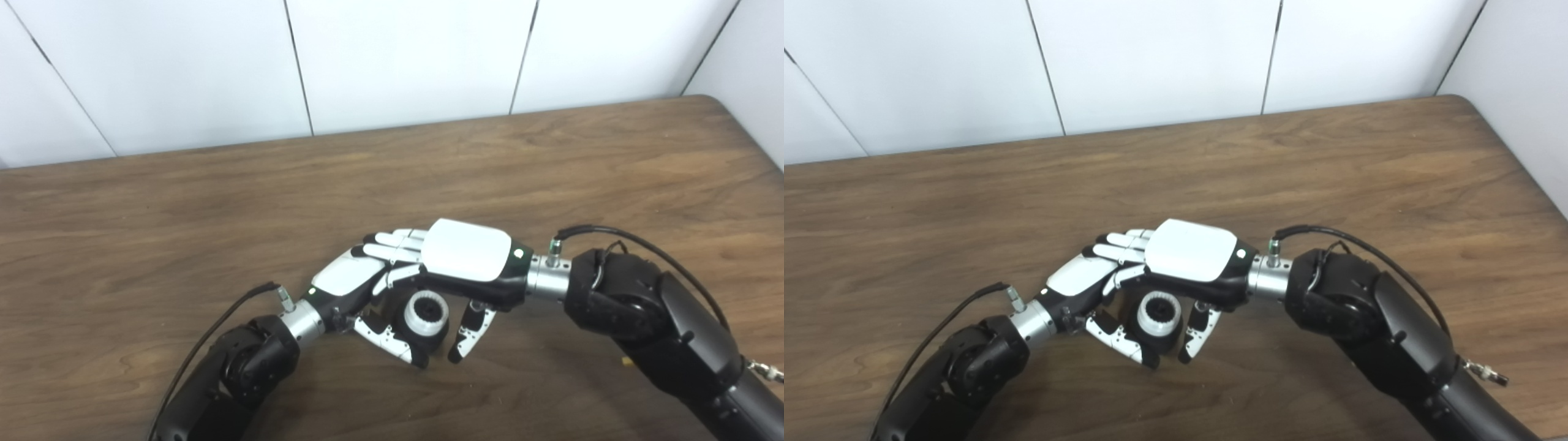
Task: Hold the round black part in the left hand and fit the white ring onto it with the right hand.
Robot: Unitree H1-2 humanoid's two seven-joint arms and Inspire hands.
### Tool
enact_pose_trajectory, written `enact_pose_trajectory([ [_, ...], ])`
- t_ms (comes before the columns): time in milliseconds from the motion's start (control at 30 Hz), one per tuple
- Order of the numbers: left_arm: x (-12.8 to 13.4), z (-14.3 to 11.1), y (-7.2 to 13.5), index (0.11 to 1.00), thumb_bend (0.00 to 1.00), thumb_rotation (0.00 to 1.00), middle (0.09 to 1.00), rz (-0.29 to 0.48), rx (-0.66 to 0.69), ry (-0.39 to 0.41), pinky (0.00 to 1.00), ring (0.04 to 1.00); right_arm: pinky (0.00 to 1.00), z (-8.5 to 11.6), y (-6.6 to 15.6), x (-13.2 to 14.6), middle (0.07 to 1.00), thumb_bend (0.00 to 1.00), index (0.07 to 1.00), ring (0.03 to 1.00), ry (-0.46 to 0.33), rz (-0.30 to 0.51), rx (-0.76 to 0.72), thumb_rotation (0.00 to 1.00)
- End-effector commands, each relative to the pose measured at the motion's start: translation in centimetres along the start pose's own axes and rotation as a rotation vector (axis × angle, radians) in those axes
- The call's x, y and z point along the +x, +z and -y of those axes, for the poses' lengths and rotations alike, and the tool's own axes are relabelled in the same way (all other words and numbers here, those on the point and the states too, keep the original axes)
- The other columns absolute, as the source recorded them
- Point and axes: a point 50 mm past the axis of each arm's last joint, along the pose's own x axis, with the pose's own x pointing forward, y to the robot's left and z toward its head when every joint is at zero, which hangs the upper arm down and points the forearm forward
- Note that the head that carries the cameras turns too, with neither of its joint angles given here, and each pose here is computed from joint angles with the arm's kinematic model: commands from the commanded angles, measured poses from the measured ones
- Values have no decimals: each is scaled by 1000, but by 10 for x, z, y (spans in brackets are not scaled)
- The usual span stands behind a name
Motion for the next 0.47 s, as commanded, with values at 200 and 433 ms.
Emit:
enact_pose_trajectory([
  [200,-15,11,-14,483,525,56,853,-42,71,-84,1000,967,936,30,7,-8,1000,1000,911,1000,-164,-23,15,199],
  [433,-28,5,-33,482,524,54,825,-36,113,-46,986,967,938,31,-7,-26,1000,935,950,1000,-202,-173,106,291],
])
